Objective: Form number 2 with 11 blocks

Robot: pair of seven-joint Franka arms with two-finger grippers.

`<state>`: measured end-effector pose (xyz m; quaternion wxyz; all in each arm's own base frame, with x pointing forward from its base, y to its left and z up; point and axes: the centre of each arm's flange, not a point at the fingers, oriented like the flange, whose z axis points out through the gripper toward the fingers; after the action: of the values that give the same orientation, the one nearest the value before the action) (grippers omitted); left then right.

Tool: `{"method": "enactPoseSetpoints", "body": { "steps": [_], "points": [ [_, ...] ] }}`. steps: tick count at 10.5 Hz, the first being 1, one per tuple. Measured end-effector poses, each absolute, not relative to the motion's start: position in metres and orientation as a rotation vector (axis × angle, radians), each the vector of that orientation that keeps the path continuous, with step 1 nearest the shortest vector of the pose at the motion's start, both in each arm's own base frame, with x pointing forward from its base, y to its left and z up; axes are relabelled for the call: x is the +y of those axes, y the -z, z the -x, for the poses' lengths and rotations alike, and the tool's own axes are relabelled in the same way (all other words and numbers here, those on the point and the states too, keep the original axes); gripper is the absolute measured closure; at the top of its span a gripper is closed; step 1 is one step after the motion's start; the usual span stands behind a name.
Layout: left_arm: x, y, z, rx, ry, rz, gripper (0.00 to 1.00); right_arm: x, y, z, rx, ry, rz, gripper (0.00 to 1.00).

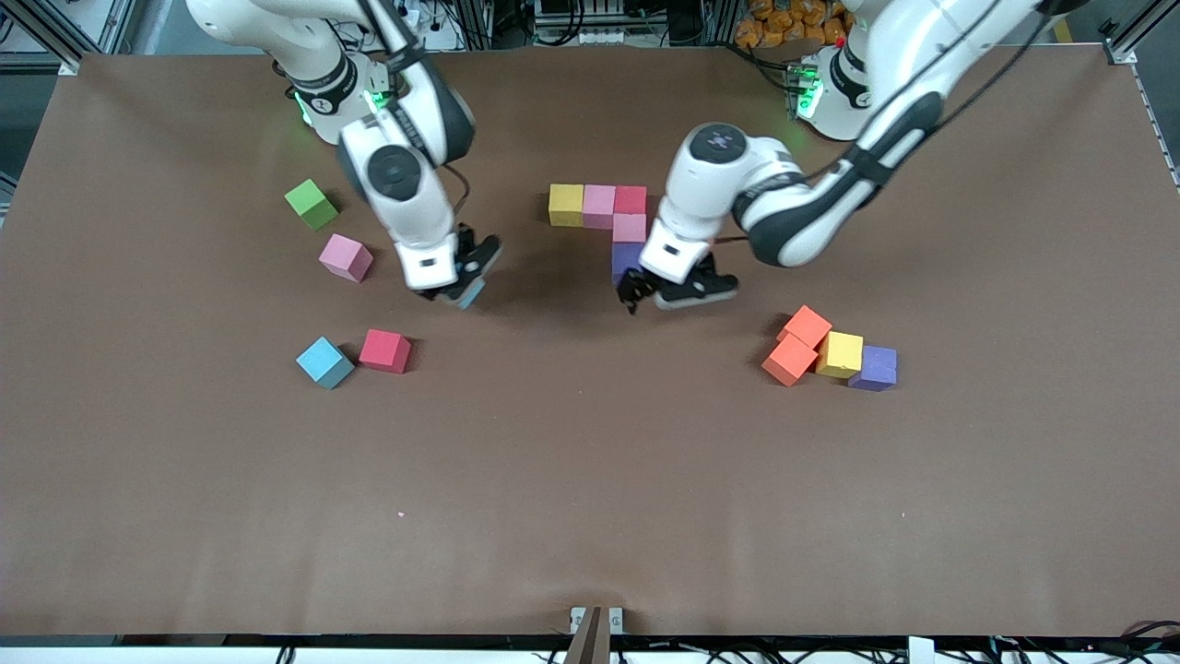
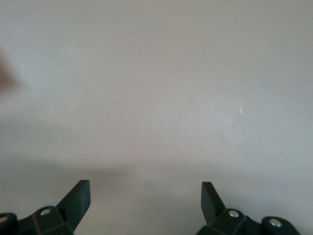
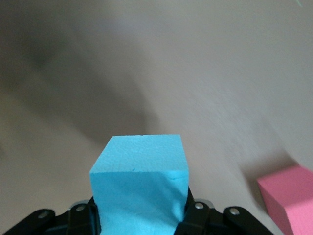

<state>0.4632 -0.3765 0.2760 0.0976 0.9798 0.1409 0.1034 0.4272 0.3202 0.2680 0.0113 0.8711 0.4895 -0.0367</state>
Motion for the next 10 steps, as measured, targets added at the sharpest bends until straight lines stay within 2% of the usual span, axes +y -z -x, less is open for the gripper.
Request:
{"method": "enactPoseSetpoints", "body": {
  "steps": [3,5,10],
  "points": [
    [-0.322,-0.282,-0.507,0.374,-0.355,-2.919,0.0,0.408,-0.265,-0.415,1.683,0.162,-2.568,0.41],
    [-0.287,-0.283,-0.529,0.259,-0.387,-2.953,0.0,0.454,-0.245,-0.404,1.773,0.158,-2.468,0.41],
    [-0.186,-0.259,-0.572,-0.273,-0.371,-3.007,0.0,0.51,-0.201,-0.384,1.943,0.187,-2.297,0.41]
  ]
}}
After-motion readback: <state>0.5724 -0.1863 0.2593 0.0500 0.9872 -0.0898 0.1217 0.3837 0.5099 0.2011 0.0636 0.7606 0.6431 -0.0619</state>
